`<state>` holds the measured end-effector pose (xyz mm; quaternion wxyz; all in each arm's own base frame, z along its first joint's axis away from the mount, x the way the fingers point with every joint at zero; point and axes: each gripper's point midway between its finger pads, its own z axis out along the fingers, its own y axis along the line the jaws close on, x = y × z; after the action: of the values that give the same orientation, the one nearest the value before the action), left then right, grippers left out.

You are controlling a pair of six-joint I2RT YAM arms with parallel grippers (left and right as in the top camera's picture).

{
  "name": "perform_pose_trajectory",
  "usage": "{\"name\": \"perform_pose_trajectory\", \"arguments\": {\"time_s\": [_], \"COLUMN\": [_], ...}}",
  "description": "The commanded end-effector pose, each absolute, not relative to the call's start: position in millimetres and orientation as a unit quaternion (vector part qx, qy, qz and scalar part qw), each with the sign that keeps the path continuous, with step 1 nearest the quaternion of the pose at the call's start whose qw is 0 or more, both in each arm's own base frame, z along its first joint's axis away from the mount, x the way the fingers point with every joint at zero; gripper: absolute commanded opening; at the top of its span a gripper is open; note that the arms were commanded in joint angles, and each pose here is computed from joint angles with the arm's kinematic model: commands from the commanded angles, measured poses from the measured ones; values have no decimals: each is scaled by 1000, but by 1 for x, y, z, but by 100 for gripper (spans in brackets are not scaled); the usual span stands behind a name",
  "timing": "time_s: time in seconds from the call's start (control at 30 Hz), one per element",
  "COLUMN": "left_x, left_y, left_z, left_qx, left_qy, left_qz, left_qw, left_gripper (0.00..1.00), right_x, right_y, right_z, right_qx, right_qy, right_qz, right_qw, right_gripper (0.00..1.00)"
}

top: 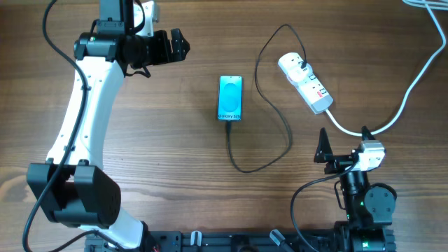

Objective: Plug charger to phone and switch on socket

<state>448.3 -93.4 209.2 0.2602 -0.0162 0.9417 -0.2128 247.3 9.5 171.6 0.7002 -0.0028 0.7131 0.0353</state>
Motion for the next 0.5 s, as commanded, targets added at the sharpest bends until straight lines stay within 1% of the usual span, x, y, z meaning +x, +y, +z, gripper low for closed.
{"name": "perform_pose_trajectory", "arguments": {"time_s": [0.0, 0.47], "left_x": [449, 449], "left_y": [-92, -92], "left_z": [205, 205], "left_qx": [-15, -15], "left_qy": [943, 943], "left_qz": [-211, -211], "left_qw": [258, 258], "left_gripper": [100, 100], "right_x": [247, 247], "right_y": [7, 7], "right_z": [176, 175], "right_qx": [-17, -24], "right_qy": [706, 706], "right_qz": [12, 8], "right_qw": [708, 708], "right_gripper": [99, 100]}}
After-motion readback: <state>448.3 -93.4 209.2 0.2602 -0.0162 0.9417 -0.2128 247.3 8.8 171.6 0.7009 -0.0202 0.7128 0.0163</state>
